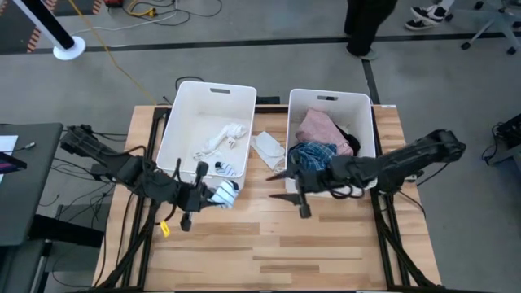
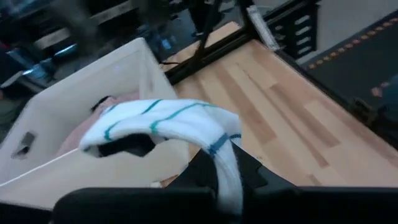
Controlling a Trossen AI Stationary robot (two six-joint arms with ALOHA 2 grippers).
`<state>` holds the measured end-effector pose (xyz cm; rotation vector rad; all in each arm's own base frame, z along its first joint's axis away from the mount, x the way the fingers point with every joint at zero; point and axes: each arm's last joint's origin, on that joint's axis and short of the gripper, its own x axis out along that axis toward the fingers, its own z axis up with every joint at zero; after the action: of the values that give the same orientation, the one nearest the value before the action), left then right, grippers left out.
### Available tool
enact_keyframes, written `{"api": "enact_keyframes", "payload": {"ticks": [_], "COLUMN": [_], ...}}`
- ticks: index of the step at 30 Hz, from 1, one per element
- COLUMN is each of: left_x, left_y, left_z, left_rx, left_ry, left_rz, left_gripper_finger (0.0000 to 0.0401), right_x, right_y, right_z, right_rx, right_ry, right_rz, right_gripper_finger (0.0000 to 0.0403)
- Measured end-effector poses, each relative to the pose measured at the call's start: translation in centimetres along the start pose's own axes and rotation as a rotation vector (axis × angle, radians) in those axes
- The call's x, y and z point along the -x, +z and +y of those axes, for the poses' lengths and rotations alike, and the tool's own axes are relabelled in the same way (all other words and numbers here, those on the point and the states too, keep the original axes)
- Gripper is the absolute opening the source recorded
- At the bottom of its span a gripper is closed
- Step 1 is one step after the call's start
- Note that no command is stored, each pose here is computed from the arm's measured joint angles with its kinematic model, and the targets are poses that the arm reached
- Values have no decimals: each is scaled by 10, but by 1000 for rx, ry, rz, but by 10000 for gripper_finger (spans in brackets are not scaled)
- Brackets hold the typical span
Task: Sort clothes
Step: Put the blue striped sock into the left white laundry bin
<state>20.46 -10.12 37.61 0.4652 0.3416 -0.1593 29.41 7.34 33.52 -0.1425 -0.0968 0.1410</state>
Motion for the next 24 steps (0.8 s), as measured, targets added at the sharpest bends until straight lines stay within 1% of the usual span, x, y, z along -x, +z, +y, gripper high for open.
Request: {"api": "enact_keyframes", "payload": {"ticks": [2,6,12,18,22,24], "left_x": [-3,-9,-18,-21,-21,-21], "left_y": [0,-1,-2,-2,-2,-3], "left_z": [-2,-4,-6,-8,-8,-8], "left_rx": [-5,-24,-43,-47,-49,-50], "left_ry": [-13,-38,-57,-76,-77,-77], "left_rz": [2,16,21,21,23,26], "left_gripper_finger": [2,2,2,2,2,2], "right_x": [-8,-27,-66,-94,-105,-108], "right_y": [-6,-13,-16,-23,-34,-37], "right_z": [-5,-12,-11,-12,-12,-10], "right_rx": [0,4,56,78,64,63], "right_ry": [-1,-19,7,17,38,47], "right_rz": [-20,-11,-5,99,167,178], "right_gripper_finger": [217,217,217,217,217,216]}}
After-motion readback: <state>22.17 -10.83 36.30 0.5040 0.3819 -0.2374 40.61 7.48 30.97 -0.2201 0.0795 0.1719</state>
